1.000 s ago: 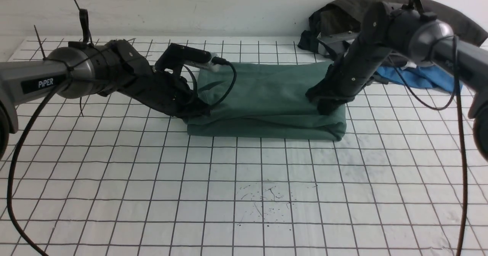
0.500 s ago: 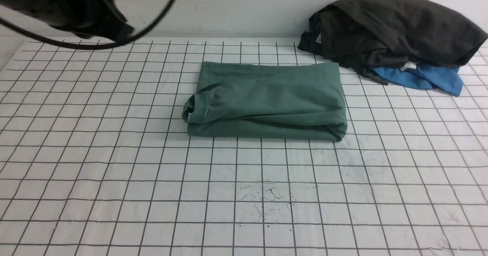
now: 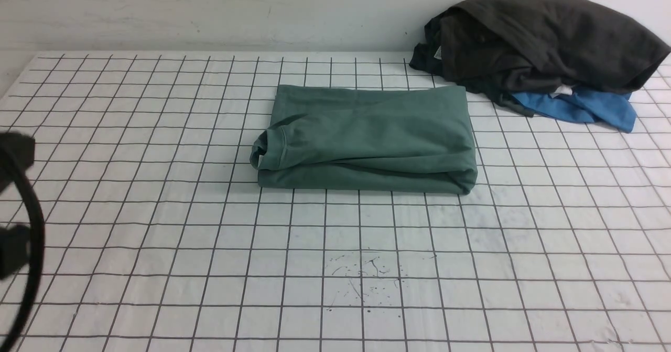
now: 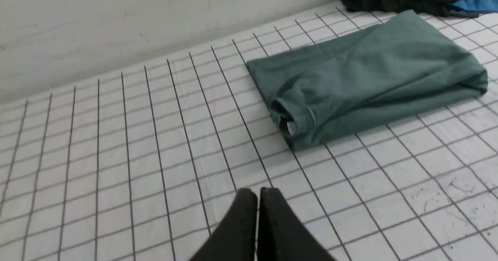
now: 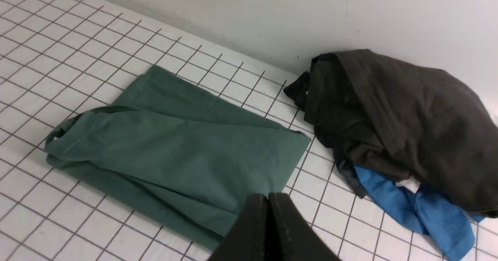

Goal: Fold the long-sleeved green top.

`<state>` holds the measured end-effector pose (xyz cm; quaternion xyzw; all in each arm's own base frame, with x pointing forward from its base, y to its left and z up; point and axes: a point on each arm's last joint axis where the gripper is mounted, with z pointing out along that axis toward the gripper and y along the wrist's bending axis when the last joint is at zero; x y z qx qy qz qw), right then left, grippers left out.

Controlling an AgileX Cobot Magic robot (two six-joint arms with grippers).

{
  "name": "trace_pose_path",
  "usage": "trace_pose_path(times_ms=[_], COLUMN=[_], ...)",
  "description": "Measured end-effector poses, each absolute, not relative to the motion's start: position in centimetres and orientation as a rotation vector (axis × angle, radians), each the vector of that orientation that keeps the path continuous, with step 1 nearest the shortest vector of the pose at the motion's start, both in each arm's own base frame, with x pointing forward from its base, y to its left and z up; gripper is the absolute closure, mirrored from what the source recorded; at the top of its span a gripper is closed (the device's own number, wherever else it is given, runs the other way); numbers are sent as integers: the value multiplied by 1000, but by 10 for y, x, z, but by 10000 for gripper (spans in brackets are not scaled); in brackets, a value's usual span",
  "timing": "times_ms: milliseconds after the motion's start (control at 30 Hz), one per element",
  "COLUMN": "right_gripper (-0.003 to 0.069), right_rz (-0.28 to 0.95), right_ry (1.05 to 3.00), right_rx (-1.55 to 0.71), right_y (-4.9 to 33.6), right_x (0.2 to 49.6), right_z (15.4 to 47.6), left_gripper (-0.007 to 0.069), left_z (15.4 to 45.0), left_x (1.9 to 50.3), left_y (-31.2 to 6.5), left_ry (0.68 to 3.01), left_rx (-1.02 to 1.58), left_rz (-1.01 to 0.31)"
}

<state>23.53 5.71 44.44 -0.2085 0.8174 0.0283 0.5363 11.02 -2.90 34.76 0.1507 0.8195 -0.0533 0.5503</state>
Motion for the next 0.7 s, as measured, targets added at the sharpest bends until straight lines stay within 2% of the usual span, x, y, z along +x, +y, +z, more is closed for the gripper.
trace_pose_path(times_ms=[33,100,233,333,500,700], right_gripper=[673,673,673,673,673,673], right_rz=[65,48,44,78,116,138], right_ry=[1940,1854,1720,1693,1670,1778], right_rx=[-495,-464,-394,-340,-294,-304], right_y=[57,50,39,34,28,25], right_x=[234,210,168,142,114,95], right_z=[443,419,384,353,324,268], left_gripper=[632,632,632,632,632,632], left_z=[346,319,290,288,295,293], left_x=[109,104,99,92,76,54], left_y=[-29,-27,-25,-23,-18,-14], left_ry=[1936,1956,1916,1798,1647,1525], left_rx=[356,363,353,319,288,268], left_rz=[-126,-116,-102,-96,-90,-90])
